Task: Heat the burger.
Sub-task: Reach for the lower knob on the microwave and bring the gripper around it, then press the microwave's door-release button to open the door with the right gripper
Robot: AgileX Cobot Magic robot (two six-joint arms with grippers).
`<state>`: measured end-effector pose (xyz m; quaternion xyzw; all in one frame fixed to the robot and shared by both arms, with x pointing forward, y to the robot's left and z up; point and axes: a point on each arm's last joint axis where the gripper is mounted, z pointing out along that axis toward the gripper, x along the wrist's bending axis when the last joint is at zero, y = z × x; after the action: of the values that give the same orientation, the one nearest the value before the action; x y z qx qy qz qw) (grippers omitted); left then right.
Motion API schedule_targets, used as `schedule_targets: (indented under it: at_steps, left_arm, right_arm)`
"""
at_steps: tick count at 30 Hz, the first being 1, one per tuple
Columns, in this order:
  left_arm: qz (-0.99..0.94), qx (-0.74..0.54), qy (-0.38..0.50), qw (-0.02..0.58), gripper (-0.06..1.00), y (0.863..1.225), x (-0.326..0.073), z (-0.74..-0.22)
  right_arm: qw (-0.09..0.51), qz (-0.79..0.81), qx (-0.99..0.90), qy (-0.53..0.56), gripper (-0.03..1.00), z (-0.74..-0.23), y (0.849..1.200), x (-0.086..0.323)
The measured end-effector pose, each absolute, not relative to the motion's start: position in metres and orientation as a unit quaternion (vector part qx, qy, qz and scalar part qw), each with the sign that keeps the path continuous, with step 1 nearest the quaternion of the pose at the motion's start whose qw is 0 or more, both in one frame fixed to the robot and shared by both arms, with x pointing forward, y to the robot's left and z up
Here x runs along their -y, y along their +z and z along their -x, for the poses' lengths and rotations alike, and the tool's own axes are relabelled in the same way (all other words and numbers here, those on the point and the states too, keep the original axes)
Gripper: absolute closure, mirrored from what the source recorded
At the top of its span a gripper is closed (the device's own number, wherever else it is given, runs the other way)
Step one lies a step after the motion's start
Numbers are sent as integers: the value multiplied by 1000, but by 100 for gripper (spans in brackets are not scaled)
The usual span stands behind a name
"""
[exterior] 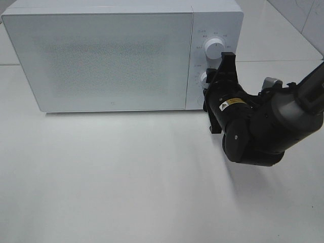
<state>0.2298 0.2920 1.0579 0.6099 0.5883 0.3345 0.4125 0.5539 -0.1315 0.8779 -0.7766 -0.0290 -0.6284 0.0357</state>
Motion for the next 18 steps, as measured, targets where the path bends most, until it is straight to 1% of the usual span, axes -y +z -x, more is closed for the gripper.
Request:
schedule_targets:
  at_steps: [6,7,8,9,10,11,12,14,18]
  left_arm:
    - [-610,-588,334,412,13,1058,-292,-230]
    - [-610,-588,334,412,13,1058,-292,-230]
    - [-610,-588,334,412,13,1058,-292,-230]
    - [-610,-588,334,412,13,1058,-292,-230]
    - [-610,-588,334,412,13,1058,-292,-230]
    - [-610,-588,334,412,13,1058,-292,-230]
    - [-610,-588,334,412,13,1058,-292,-230]
    - [-610,-588,334,412,13,1058,-292,-230]
    - [-610,-588,334,412,13,1058,-292,-230]
  right_arm:
    - [25,777,36,-627,54,-554,878,132]
    - [20,777,38,-628,51,-554,878,132]
    - [15,776,30,-630,46,-554,879,134]
    - [15,776,30,-630,46,-554,879,134]
    - [12,775,28,-632,43,-555,879,134]
    - [10,775,27,-632,38,-554,879,135]
    - [10,775,27,-632,38,-554,879,135]
    - [7,776,30,-630,31,-554,878,135]
    - [6,776,35,-630,27,-553,878,135]
